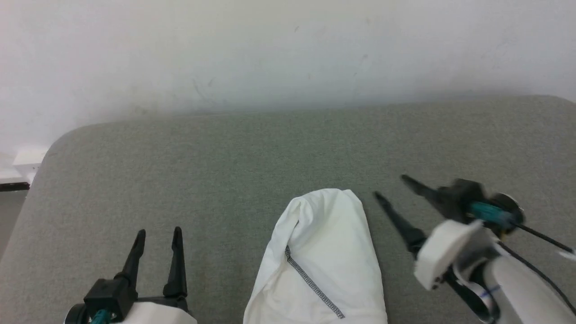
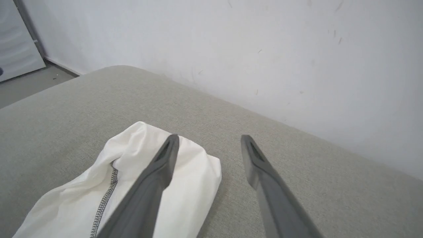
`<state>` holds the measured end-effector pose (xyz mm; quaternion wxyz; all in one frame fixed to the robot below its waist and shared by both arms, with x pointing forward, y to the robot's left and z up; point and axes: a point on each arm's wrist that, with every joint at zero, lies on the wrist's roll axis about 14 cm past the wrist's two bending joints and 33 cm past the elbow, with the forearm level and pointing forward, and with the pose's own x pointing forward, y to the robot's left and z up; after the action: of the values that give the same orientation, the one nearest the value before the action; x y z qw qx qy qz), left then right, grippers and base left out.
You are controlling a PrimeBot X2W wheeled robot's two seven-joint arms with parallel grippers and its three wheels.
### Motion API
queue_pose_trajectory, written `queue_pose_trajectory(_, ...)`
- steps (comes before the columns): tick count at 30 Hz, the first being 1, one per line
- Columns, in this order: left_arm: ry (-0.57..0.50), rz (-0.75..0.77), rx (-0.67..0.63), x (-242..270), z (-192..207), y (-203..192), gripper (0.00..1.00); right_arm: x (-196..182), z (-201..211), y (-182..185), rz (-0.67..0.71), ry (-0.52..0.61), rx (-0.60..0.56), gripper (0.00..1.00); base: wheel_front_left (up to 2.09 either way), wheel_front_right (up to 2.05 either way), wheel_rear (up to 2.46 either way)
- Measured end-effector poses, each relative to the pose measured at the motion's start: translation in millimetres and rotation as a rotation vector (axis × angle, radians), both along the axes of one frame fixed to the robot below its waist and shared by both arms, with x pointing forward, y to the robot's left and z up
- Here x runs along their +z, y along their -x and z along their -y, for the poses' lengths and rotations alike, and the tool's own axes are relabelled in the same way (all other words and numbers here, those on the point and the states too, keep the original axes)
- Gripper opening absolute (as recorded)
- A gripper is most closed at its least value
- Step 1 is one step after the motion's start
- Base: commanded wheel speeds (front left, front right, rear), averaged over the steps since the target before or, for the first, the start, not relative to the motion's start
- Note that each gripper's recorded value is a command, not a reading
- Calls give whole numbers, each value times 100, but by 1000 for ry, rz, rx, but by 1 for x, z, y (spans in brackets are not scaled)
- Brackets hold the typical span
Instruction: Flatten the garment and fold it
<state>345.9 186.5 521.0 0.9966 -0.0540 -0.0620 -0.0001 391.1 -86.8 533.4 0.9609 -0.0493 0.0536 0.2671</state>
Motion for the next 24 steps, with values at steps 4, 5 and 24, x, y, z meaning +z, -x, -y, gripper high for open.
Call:
queue_pose_trajectory(4, -5, -3, 13, -1, -2, -1, 100, 6, 52, 7, 55, -125, -201, 100, 0, 0, 0)
queue_pose_trajectory(5, -6, -5, 14, -1, -3, -2, 100, 8, 65, 9, 68, -139, -249, 100, 0, 0, 0)
queue_pose_trajectory(24, 1, -36, 55, -10, -15, -7, 100, -122, 148, 73, -718, -671, -607, 100, 0, 0, 0)
